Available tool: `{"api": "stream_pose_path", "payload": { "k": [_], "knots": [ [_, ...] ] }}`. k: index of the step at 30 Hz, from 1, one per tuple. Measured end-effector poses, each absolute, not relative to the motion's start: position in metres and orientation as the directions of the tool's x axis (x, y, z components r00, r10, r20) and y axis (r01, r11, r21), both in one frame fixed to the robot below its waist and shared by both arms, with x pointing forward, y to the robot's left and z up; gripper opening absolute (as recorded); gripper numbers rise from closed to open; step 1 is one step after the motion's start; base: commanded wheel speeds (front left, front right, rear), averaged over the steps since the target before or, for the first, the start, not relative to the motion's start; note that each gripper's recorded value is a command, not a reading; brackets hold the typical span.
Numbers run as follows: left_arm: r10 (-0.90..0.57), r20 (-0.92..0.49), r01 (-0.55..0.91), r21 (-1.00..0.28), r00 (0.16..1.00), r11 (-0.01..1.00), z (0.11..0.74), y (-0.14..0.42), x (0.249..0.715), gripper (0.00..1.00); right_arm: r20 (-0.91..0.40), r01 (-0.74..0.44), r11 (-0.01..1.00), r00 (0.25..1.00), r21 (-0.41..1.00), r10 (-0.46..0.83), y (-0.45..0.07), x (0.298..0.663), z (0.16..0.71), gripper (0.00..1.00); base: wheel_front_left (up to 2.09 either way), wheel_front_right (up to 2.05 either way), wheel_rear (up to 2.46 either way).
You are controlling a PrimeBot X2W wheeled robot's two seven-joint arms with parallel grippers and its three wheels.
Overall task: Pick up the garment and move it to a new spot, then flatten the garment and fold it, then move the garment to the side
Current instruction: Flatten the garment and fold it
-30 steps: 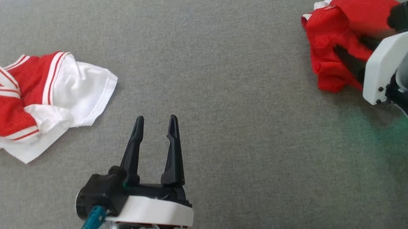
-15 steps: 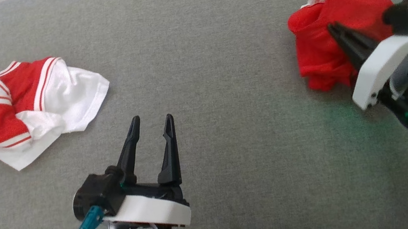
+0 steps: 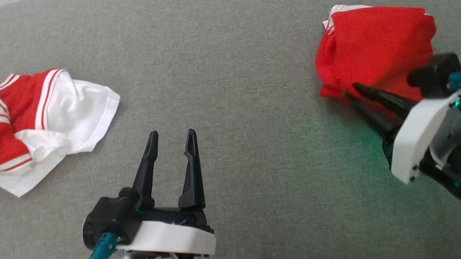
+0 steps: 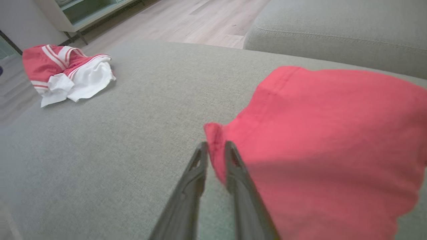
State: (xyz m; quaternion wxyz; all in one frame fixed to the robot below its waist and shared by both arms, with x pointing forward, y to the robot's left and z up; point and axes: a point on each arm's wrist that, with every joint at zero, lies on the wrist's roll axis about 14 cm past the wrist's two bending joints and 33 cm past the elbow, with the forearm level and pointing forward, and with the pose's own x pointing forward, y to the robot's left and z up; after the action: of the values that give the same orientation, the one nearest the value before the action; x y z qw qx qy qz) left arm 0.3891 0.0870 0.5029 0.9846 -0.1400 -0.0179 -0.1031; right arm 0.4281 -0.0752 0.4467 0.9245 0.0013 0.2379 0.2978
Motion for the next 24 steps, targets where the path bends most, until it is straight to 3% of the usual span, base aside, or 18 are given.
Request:
{"api": "stream_pose_path", "payload": {
  "k": [4,9,16,24],
  "knots": [
    [-0.191,0.073,0.203,-0.269,0.979,0.941,0.506,0.09,0.387,1.0,-0.438,-0.547,0.821,0.705,0.165,0.558,-0.075,0.417,0.446,1.0,0.0,0.0,0.0],
    [-0.178,0.09,0.196,-0.266,0.98,0.944,0.513,0.093,0.383,1.0,-0.326,-0.477,0.851,0.787,0.22,0.525,-0.084,0.412,0.462,1.0,0.0,0.0,0.0],
    [-0.175,0.095,0.195,-0.269,0.98,0.943,0.515,0.094,0.376,1.0,-0.201,-0.255,0.936,0.93,0.245,0.306,-0.124,0.406,0.463,1.0,0.0,0.0,0.0],
    [-0.175,0.096,0.195,-0.269,0.98,0.943,0.515,0.094,0.375,1.0,-0.13,-0.146,0.978,0.978,0.151,0.166,-0.155,0.437,0.468,1.0,0.0,0.0,0.0]
  ]
}}
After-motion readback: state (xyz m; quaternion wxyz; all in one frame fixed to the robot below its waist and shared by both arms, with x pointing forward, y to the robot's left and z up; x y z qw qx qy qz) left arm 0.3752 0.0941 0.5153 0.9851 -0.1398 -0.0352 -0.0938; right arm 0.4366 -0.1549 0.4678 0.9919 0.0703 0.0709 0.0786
